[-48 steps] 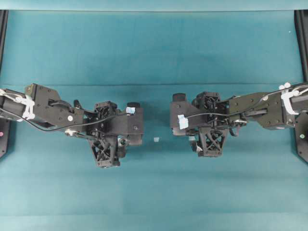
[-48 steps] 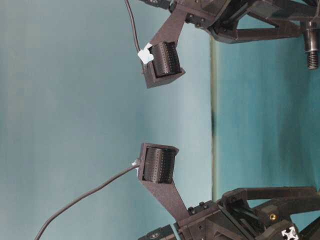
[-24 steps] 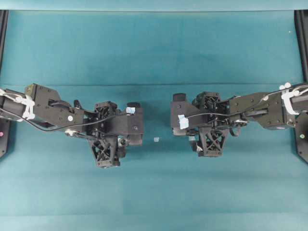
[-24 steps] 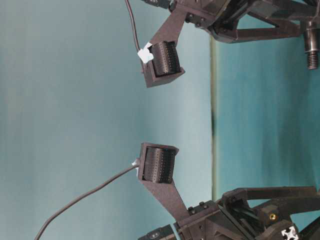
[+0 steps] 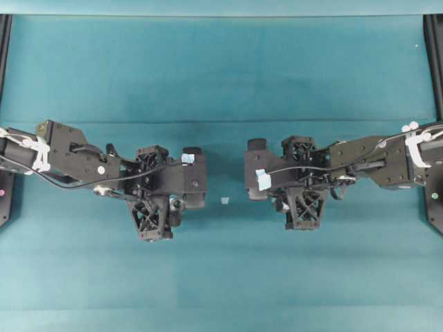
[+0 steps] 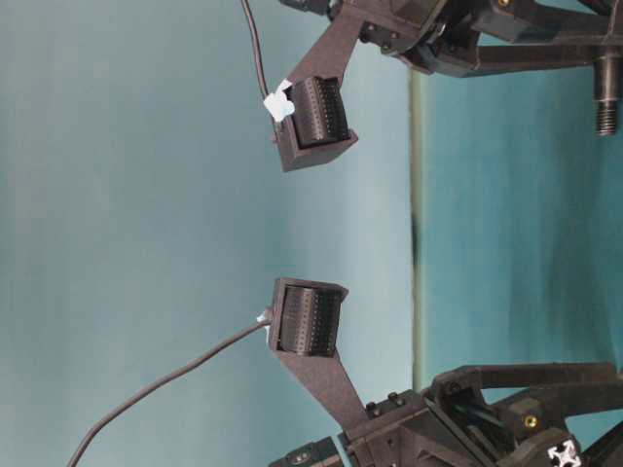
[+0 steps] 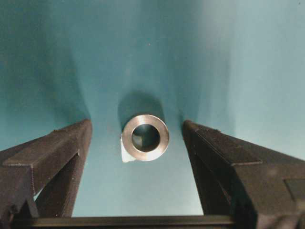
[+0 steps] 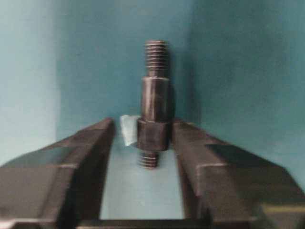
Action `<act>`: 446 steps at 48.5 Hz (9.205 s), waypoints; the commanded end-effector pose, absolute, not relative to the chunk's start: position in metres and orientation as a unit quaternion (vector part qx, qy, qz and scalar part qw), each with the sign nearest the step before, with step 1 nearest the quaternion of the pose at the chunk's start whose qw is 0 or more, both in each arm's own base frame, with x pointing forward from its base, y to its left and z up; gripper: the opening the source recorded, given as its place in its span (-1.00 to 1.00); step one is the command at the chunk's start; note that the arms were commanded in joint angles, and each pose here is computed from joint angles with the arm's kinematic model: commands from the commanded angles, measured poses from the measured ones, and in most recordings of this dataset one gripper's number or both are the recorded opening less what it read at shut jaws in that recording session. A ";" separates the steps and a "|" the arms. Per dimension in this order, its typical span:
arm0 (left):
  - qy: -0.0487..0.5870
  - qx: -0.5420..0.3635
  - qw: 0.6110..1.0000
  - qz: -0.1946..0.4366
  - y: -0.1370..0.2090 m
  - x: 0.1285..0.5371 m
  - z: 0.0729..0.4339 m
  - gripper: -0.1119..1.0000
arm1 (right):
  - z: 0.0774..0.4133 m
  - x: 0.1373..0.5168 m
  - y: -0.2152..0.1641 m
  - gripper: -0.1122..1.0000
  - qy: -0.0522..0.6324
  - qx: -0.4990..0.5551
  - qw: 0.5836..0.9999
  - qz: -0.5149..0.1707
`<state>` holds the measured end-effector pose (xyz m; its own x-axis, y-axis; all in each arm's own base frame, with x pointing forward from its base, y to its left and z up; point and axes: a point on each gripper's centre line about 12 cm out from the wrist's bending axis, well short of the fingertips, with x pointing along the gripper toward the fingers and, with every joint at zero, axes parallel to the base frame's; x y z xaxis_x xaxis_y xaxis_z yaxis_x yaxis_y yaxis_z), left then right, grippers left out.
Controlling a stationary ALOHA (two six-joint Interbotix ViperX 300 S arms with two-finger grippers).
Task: Insert the washer onto the shaft with both hands.
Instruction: 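Close right gripper on the shaft's hex collar, then close left gripper on the washer and lift both parts, then bring the washer and shaft toward each other above the table, then slide the washer with the left gripper onto the shaft's threaded end, then open left gripper and pull it back away from the shaft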
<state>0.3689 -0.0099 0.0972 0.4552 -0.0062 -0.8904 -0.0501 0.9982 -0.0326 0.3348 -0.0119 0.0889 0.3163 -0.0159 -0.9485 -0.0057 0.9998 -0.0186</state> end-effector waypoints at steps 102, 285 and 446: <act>0.515 -0.032 0.857 0.013 -0.013 0.372 0.101 0.65 | 0.089 0.335 -0.006 -0.80 0.618 0.001 0.786 0.014; 0.100 -0.099 0.989 -0.045 -0.039 0.385 0.171 -0.18 | 0.114 0.307 0.046 -0.80 0.159 0.140 0.977 0.031; 0.141 -0.103 0.983 -0.059 -0.062 0.436 0.150 -0.18 | 0.120 0.327 0.051 -0.80 0.115 0.151 0.981 0.029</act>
